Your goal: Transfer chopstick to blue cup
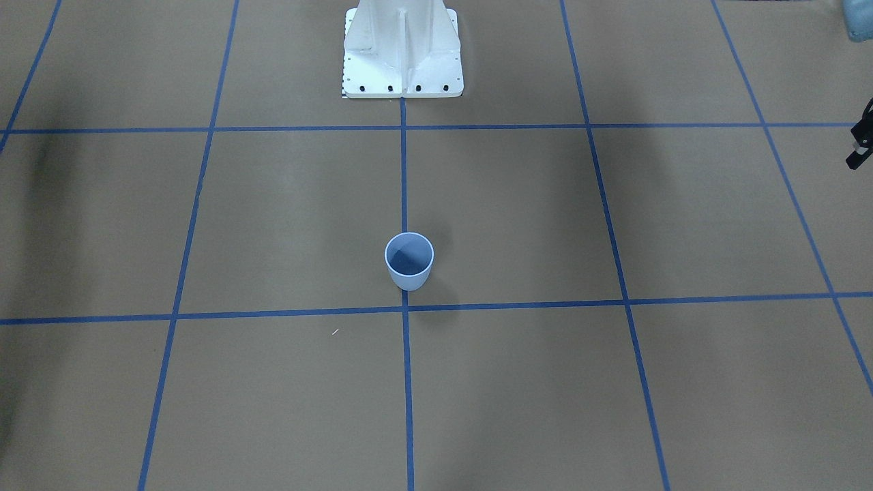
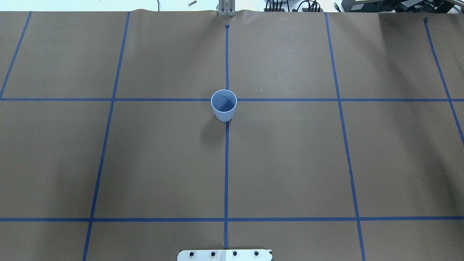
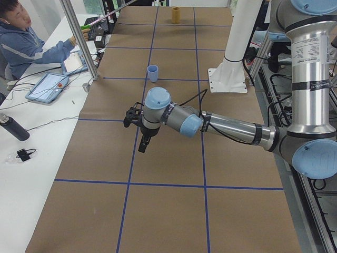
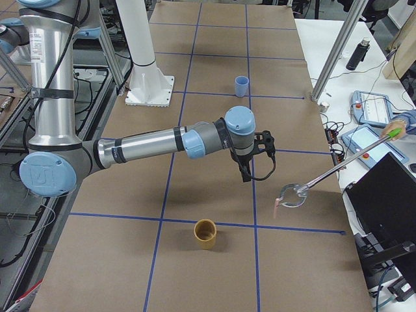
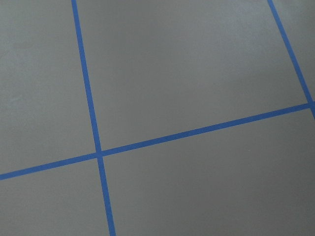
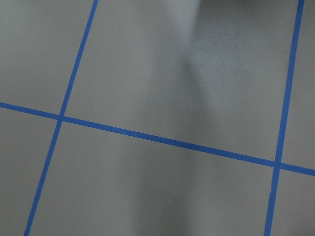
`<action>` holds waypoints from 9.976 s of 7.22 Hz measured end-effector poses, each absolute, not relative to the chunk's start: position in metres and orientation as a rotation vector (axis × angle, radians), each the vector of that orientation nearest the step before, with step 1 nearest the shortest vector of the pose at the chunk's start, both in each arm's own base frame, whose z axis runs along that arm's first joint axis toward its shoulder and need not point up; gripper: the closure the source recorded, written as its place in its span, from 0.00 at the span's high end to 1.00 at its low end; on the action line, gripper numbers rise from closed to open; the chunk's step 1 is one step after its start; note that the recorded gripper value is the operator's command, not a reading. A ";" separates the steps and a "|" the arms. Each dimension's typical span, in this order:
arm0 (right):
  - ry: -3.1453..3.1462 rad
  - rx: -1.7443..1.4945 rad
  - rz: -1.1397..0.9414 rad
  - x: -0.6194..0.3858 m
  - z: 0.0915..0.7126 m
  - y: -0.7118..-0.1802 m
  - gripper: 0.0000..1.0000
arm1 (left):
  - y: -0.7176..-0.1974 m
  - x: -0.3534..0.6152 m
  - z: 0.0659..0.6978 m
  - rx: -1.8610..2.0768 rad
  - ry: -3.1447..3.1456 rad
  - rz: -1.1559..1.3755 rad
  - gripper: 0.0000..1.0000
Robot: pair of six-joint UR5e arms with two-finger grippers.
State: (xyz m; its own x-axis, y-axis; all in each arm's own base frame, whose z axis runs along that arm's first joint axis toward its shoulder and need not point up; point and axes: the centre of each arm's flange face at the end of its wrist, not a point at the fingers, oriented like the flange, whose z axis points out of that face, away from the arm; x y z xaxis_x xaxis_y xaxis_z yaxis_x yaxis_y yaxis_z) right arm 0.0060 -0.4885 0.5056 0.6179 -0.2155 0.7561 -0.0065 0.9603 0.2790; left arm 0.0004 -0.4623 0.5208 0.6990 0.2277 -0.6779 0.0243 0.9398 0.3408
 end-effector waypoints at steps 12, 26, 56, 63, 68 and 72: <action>-0.907 0.288 -0.129 0.007 0.490 -0.476 1.00 | -0.462 0.000 0.518 0.343 0.793 0.117 0.98; -0.816 0.302 -0.100 0.016 0.498 -0.478 1.00 | -0.463 0.000 0.515 0.351 0.794 0.120 0.98; -0.841 0.331 -0.131 0.011 0.489 -0.478 1.00 | -0.452 0.003 0.512 0.412 0.862 0.170 0.98; -0.870 0.415 -0.210 -0.002 0.504 -0.469 1.00 | -0.446 0.002 0.574 0.562 0.838 0.211 0.98; -0.842 0.387 -0.180 -0.004 0.521 -0.475 1.00 | -0.481 0.007 0.529 0.570 0.884 0.089 0.98; -0.833 0.372 -0.171 -0.004 0.529 -0.474 1.00 | -0.498 0.009 0.491 0.380 0.869 -0.062 0.98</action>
State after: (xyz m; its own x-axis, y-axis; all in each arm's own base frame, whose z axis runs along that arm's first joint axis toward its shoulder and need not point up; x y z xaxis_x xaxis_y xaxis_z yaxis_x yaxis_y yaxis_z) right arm -0.0036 -0.4736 0.5295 0.6636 -0.2920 0.6888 0.0035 0.9218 0.3875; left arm 0.0094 -0.4977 0.4911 0.6481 0.1001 -0.7549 0.2062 0.9312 0.3005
